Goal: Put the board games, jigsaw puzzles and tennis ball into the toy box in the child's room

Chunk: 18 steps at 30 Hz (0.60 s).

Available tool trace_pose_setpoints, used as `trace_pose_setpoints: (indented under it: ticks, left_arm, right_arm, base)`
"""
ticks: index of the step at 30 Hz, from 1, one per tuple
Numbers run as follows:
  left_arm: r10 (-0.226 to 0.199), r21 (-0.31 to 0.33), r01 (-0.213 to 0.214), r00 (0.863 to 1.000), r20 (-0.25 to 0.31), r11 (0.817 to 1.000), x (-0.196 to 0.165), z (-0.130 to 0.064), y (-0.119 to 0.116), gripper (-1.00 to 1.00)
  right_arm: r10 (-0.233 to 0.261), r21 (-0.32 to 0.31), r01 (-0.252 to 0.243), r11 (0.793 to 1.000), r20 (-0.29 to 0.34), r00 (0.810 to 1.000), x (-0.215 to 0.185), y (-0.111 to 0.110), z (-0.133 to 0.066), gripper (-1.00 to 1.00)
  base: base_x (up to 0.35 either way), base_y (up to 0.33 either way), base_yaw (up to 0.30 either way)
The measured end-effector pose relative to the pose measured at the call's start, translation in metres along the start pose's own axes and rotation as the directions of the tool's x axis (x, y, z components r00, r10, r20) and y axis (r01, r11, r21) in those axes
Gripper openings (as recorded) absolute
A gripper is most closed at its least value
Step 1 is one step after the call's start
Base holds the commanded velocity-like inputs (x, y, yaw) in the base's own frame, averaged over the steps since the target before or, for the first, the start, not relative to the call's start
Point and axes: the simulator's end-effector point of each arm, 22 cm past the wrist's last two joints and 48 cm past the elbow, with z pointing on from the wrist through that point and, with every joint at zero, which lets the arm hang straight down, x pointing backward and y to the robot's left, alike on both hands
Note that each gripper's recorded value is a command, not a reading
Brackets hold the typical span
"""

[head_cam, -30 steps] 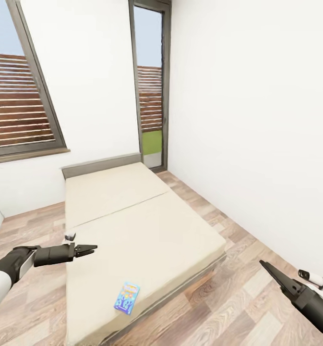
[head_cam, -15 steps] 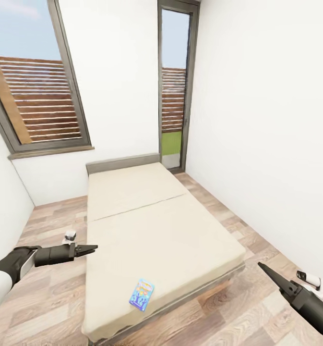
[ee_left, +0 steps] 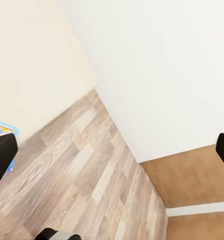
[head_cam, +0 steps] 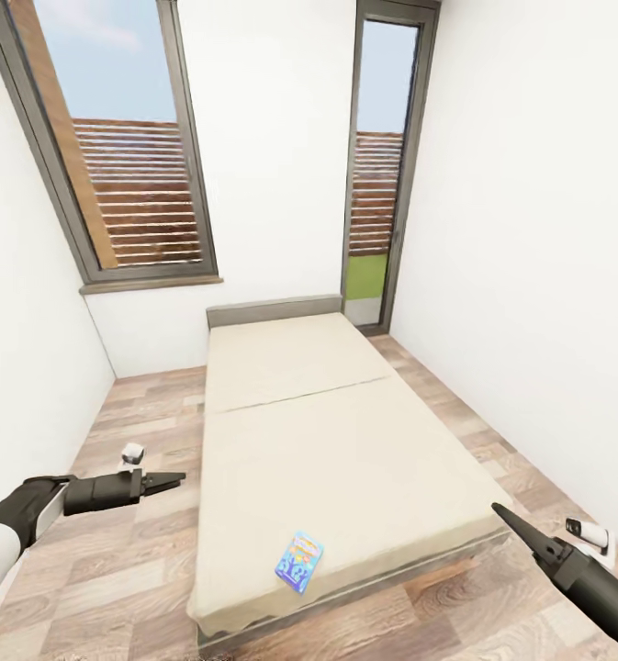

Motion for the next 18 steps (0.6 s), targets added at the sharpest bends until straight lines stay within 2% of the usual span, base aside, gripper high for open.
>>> trace_pose_setpoints:
  ticks: [7, 18]
  left_arm:
    - [0.001, -0.001, -0.001, 1.000, 0.001, 1.000, -0.0002, -0.0012, -0.0003, 1.00]
    - [0.006, 0.002, -0.006, 1.000, 0.005, 1.000, -0.0023, -0.0029, -0.0030, 1.00]
  right_arm:
    - [-0.003, 0.037, 0.003, 0.999, -0.007, 1.000, 0.0019, -0.0080, 0.0004, 1.00]
    - [-0.003, 0.041, 0.003, 0.999, -0.006, 1.000, 0.0017, -0.0083, -0.0001, 1.00]
  base:
    - [-0.042, 0.001, 0.276]
    - [-0.047, 0.009, 0.276]
